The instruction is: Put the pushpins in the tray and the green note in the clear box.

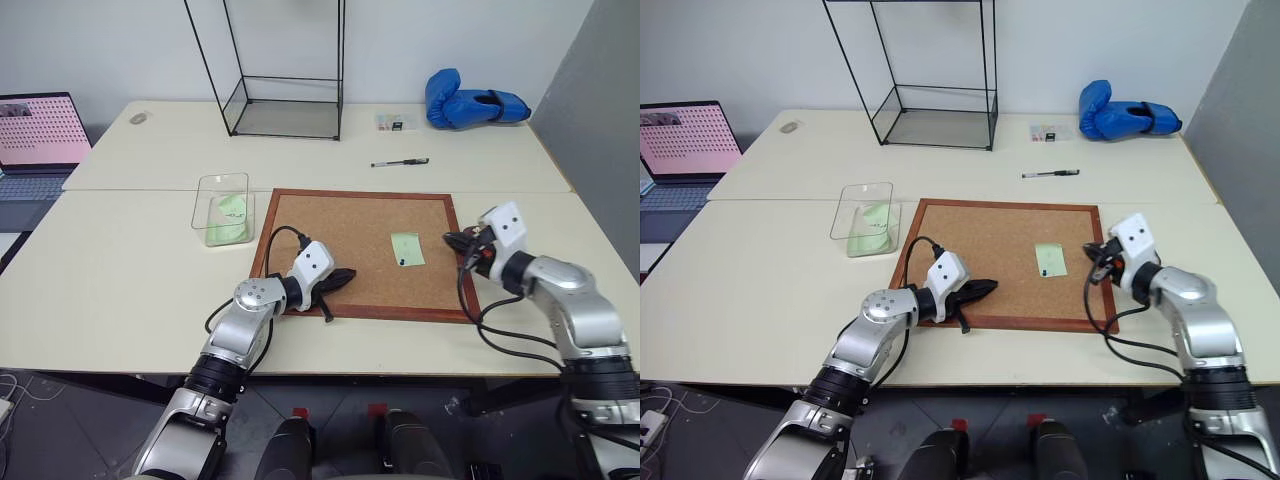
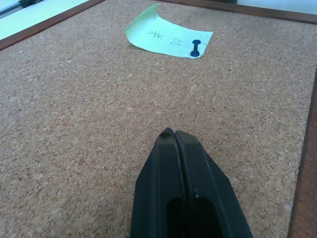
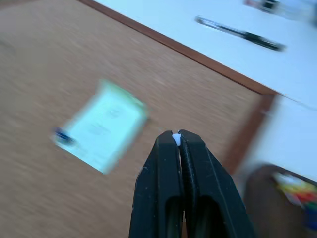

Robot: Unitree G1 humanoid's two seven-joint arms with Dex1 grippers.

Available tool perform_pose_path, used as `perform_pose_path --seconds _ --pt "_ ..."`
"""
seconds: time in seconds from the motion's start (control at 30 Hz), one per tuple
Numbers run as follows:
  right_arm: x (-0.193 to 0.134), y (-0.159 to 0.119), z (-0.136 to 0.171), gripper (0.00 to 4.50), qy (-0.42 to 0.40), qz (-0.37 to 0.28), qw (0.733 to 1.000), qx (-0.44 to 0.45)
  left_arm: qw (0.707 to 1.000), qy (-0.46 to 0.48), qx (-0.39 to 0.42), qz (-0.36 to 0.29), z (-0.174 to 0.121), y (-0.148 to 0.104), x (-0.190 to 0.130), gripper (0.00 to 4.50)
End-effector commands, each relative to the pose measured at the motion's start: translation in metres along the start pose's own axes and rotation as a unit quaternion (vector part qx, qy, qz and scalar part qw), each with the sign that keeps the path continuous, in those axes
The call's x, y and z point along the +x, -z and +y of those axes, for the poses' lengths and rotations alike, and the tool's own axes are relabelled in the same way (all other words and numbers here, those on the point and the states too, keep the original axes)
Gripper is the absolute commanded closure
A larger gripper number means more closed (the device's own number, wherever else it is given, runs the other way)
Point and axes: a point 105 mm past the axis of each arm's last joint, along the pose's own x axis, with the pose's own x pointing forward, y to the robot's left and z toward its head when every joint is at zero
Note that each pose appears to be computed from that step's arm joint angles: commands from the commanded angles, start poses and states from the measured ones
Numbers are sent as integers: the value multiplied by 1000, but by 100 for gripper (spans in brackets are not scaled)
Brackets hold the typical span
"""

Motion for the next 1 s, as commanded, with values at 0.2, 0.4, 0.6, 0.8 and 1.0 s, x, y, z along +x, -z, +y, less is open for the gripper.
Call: perform_pose_path --seconds 0.2,0.4,0.6,0.8,1.0 --pt "-4 15 -37 449 83 60 986 -128 998 31 -18 59 -18 32 5 450" --pt "-1 25 -43 372 94 80 981 -147 998 28 -18 58 -17 33 5 450" --pt "1 23 -46 245 96 79 982 -144 998 23 -20 59 -17 34 4 450" --pt "-3 7 -58 138 113 57 984 -129 998 23 -20 58 -17 34 5 450" --pt "-6 -19 -30 72 21 -2 998 -63 998 25 -19 58 -17 34 5 450"
